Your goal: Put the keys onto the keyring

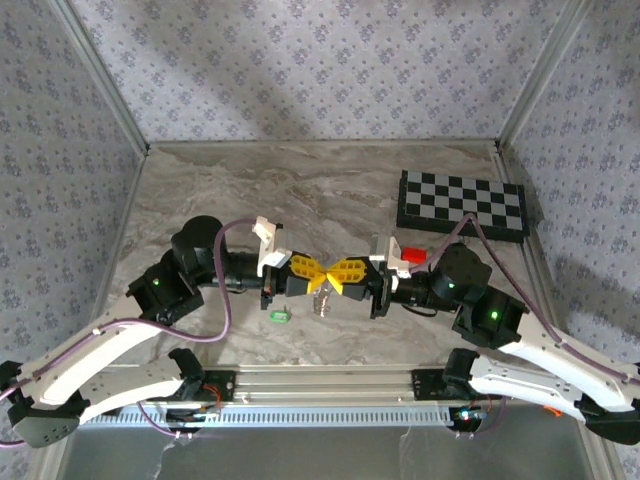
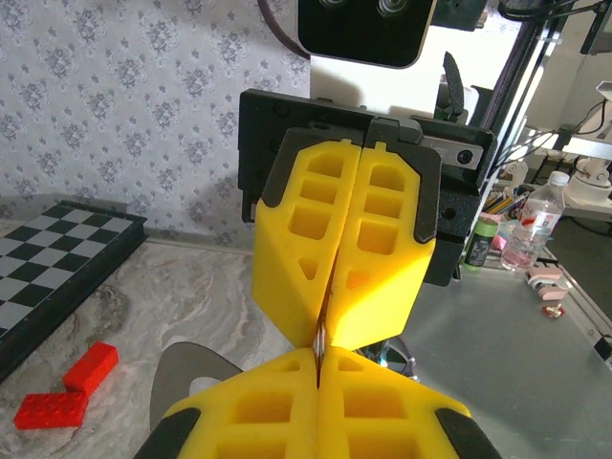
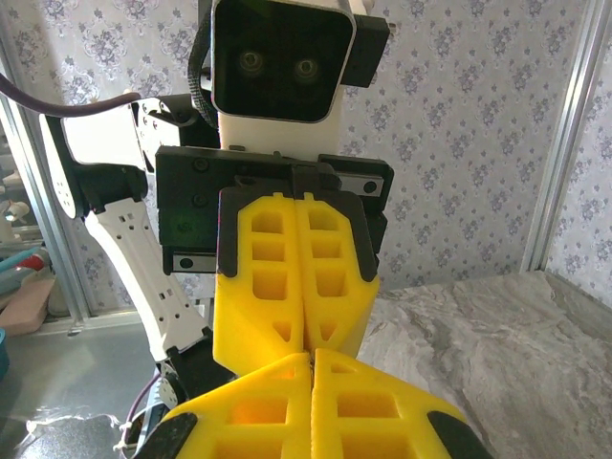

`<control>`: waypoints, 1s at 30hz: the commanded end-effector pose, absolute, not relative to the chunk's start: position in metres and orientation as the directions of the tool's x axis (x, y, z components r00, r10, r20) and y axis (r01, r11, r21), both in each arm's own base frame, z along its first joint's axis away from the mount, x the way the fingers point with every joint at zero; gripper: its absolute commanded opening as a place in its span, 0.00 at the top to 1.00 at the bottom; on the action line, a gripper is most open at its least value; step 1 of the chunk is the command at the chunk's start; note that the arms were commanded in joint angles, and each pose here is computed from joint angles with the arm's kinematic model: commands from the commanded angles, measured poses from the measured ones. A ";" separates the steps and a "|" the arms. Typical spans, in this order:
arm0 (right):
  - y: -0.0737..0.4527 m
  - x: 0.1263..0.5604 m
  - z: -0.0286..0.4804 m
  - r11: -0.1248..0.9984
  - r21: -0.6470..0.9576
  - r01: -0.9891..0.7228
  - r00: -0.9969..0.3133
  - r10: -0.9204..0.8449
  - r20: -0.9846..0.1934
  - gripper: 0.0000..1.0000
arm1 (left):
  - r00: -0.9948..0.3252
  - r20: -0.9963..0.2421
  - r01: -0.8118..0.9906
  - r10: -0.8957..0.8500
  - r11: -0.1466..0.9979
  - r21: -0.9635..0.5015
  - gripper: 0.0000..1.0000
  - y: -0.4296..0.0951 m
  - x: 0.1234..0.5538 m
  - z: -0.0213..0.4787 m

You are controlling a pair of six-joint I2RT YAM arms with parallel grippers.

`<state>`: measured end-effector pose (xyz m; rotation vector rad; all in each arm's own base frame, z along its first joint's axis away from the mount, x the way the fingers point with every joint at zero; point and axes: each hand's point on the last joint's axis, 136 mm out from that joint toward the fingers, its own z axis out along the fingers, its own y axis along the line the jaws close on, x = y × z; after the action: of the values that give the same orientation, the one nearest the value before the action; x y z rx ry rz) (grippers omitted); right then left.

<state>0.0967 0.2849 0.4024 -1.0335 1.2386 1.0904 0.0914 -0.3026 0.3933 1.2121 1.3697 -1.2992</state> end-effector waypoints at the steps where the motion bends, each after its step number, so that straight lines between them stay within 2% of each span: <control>1: 0.280 0.090 0.423 0.173 -0.033 -0.984 0.052 0.106 -0.993 0.95 | -0.136 -0.989 0.991 0.051 0.011 -0.136 1.00 -0.299 0.095 0.403; 5: 0.277 0.092 0.422 0.193 -0.010 -0.981 0.031 0.109 -0.994 0.64 | -0.132 -0.990 0.990 0.040 0.062 -0.129 1.00 -0.297 0.102 0.404; 8: 0.272 0.095 0.418 0.222 0.024 -0.975 -0.001 0.106 -0.994 0.53 | -0.126 -0.992 0.986 0.028 0.110 -0.123 1.00 -0.294 0.109 0.404; 13: 0.268 0.099 0.405 0.270 0.065 -0.961 -0.044 0.082 -0.996 0.52 | -0.119 -0.993 0.984 -0.002 0.135 -0.118 1.00 -0.292 0.113 0.405; 22: 0.273 0.110 0.396 0.323 0.078 -0.943 -0.067 0.047 -0.997 0.59 | -0.115 -0.993 0.985 -0.021 0.128 -0.117 1.00 -0.292 0.112 0.408; 30: 0.273 0.111 0.390 0.336 0.081 -0.938 -0.077 0.027 -0.997 0.52 | -0.111 -0.994 0.985 -0.001 0.137 -0.110 1.00 -0.291 0.113 0.404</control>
<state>0.1132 0.2790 0.3825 -0.9279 1.4091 1.0085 0.1147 -0.2964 0.3888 1.0771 1.4091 -1.1887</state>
